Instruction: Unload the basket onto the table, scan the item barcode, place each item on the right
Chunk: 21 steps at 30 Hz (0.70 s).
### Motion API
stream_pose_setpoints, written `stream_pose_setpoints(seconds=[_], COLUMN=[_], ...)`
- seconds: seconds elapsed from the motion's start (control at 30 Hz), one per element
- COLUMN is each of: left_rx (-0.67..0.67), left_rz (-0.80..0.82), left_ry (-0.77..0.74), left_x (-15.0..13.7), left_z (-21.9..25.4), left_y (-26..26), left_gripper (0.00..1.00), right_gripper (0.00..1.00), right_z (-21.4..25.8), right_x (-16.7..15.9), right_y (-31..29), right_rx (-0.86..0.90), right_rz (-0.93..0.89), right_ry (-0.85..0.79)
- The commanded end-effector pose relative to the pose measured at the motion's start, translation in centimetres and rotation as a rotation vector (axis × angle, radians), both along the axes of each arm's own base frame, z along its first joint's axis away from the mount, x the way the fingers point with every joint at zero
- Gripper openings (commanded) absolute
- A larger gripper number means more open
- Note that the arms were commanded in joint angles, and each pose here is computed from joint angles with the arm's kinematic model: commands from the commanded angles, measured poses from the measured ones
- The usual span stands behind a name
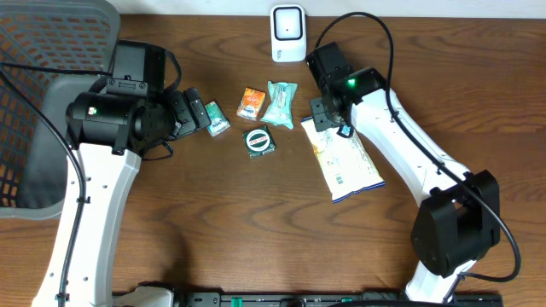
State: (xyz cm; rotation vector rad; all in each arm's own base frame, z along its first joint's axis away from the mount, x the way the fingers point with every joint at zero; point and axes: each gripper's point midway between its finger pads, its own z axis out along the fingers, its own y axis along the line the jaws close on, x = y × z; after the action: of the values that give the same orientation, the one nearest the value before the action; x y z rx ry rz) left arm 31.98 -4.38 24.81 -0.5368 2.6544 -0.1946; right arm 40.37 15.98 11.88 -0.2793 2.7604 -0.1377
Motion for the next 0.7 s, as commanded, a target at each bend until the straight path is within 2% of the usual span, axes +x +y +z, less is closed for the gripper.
stream_pose_setpoints(seconds=[0.0, 0.07, 0.1, 0.13, 0.17, 0.27, 0.43, 0.53, 0.67], left_rx=[0.01, 0.01, 0.01, 0.01, 0.01, 0.01, 0.01, 0.01, 0.01], left_rz=[0.001, 0.001, 0.001, 0.001, 0.001, 0.001, 0.001, 0.001, 0.001], left_ry=[-0.012, -0.012, -0.012, -0.012, -0.012, -0.012, -0.012, -0.012, -0.012], left_x=[0.0, 0.0, 0.0, 0.0, 0.0, 0.0, 0.0, 0.0, 0.0], left_z=[0.4, 0.4, 0.4, 0.4, 0.4, 0.4, 0.4, 0.4, 0.4], left_y=[0.2, 0.2, 0.2, 0.2, 0.2, 0.2, 0.2, 0.2, 0.2], left_gripper=[0.98, 0.98, 0.98, 0.98, 0.97, 0.98, 0.98, 0.98, 0.98], right_gripper=[0.51, 0.44, 0.44, 0.53, 0.58, 0.56, 0.63, 0.6, 0.45], right_z=[-0.8, -0.9, -1.0, -1.0, -1.1, -1.3, -1.9, -2.3, -2.9], right_x=[-0.3, -0.5, -0.7, -0.8, -0.9, -0.9, -1.0, -1.2, -1.4], right_y=[-0.4, -0.5, -0.4, -0.4, -0.4, -1.0, -2.3, -2.5, -2.9], right_rx=[-0.012, -0.016, -0.019, -0.021, -0.024, -0.042, -0.105, -0.11, -0.099], right_rz=[-0.01, -0.008, -0.005, -0.003, -0.003, -0.014, -0.029, -0.031, -0.039], right_ry=[0.01, 0.016, 0.022, 0.028, 0.031, 0.031, 0.028, 0.032, 0.053])
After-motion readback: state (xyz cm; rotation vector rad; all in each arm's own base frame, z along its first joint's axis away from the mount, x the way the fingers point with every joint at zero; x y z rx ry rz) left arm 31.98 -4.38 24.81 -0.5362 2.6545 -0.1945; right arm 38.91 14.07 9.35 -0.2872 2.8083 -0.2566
